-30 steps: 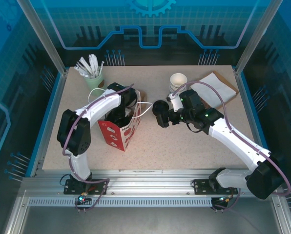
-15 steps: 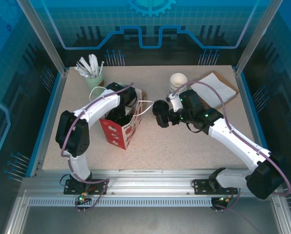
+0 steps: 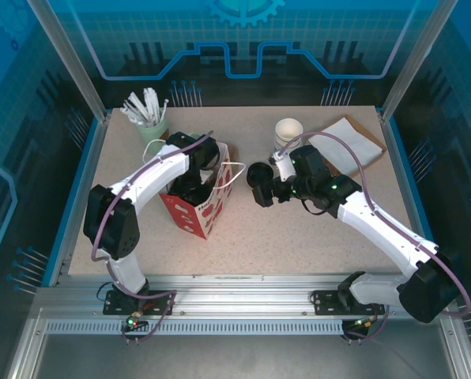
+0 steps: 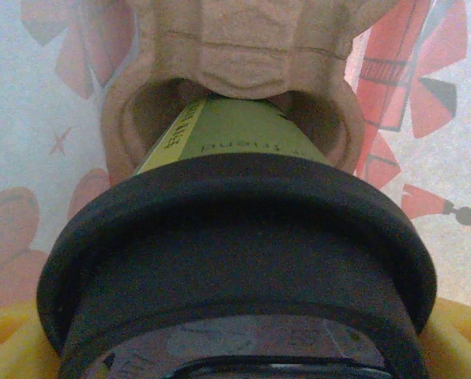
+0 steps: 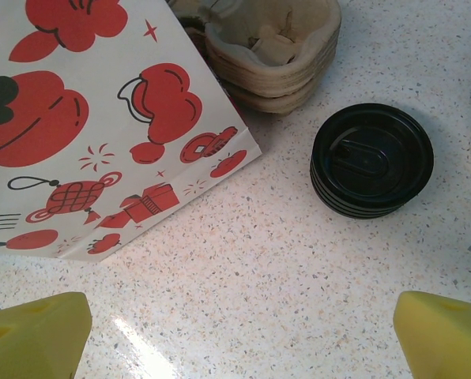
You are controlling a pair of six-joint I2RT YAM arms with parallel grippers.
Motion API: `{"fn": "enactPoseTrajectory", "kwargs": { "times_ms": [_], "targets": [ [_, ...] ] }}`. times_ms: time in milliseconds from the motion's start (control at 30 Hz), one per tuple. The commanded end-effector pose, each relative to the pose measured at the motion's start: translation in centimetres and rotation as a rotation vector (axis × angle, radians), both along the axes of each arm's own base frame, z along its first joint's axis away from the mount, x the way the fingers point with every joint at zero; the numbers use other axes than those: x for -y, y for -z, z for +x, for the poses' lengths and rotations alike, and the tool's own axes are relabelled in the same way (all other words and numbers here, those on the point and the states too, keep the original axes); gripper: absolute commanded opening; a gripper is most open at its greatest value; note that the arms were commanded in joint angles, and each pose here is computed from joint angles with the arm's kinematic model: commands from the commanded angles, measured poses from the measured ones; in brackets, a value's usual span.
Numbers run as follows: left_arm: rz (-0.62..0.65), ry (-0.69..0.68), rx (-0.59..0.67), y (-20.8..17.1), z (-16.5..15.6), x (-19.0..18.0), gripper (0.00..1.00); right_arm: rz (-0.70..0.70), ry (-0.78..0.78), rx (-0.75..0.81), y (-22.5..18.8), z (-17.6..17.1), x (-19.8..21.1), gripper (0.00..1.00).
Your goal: Pack the takeout coffee
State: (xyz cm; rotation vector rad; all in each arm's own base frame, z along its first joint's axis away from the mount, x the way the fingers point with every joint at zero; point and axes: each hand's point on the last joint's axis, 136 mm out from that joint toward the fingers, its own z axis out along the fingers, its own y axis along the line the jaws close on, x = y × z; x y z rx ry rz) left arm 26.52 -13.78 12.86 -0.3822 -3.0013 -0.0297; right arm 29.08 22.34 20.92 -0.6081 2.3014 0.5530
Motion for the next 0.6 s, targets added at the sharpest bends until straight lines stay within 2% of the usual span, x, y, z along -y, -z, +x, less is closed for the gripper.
{"fn": "enactPoseTrajectory", "kwargs": {
  "times_ms": [0,333,567],
  "targets": [
    [-0.028,0.017,0.027,-1.9,-0.1,-0.1,0.84,-0.005,-0.027,0.023,-1.0,-0.1,-0.8,1.0],
    [-0.028,0.031,0.021,-2.0,-0.1,-0.1,0.85,-0.002,-0.041,0.017,-1.1,0.0,-1.4,1.0],
    [-0.062,0.033,0.038,-2.2,-0.1,0.5,0.86,0.096,-0.042,0.026,-3.1,0.3,-2.5,1.0]
  ]
}}
